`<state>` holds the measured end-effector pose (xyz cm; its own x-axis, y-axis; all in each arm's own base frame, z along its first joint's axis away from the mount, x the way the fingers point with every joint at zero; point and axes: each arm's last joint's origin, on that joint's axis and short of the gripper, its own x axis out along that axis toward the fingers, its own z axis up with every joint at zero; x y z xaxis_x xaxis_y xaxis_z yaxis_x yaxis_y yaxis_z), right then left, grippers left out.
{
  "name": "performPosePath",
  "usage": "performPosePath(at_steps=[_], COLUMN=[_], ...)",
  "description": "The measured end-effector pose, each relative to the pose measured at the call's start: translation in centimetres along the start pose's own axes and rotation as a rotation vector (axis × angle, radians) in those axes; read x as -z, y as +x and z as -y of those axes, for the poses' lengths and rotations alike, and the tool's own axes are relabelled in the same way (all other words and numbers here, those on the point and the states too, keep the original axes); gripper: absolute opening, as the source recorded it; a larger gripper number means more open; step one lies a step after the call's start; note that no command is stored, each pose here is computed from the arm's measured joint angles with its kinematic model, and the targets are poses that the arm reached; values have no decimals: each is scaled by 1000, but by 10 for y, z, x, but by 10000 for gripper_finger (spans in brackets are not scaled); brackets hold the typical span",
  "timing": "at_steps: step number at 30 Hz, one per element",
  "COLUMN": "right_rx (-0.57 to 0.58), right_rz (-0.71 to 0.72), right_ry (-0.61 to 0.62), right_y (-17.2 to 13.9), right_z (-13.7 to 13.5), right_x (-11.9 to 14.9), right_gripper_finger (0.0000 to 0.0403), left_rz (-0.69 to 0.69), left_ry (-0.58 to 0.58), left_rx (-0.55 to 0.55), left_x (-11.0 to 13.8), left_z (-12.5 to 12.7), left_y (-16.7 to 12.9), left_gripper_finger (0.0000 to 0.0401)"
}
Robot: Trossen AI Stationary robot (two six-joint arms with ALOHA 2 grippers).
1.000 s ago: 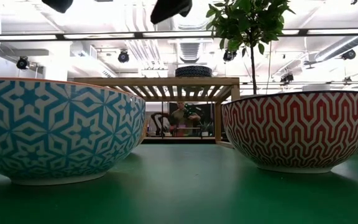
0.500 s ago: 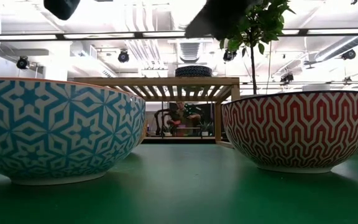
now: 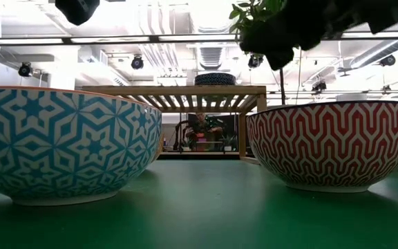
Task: Place and stack bowls onto a shelf
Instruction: Put the big white bowl on the shelf
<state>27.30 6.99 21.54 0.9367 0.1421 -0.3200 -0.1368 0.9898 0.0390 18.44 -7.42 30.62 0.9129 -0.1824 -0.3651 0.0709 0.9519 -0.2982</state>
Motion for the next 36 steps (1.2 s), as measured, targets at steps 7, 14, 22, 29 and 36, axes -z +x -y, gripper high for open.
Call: performPosePath(at_steps=[7,14,22,29,36], right_rx=[-28,-40,-41,-40,-40], right_rz=[1,49,64,53,51], right_ry=[-22,-62,-74,-76,-78], right_y=[-3,-9,-13,-13,-13], right_z=[-7,-10,-10,-10,-9], right_x=[11,5,1,4,4], right_gripper_finger=[57,57,57,57,57], left_rz=[-248,-736,-869,-944,-940], left_ry=[-184,-379,-358,-398,-362], left_rx=[-143,-639,-783,-821,-828], left_x=[-1,38,59,69,77], left_z=[2,-13,-17,-17,-20], left_y=[9,6,31,45,63], left_gripper_finger=[0,0,19,108,149])
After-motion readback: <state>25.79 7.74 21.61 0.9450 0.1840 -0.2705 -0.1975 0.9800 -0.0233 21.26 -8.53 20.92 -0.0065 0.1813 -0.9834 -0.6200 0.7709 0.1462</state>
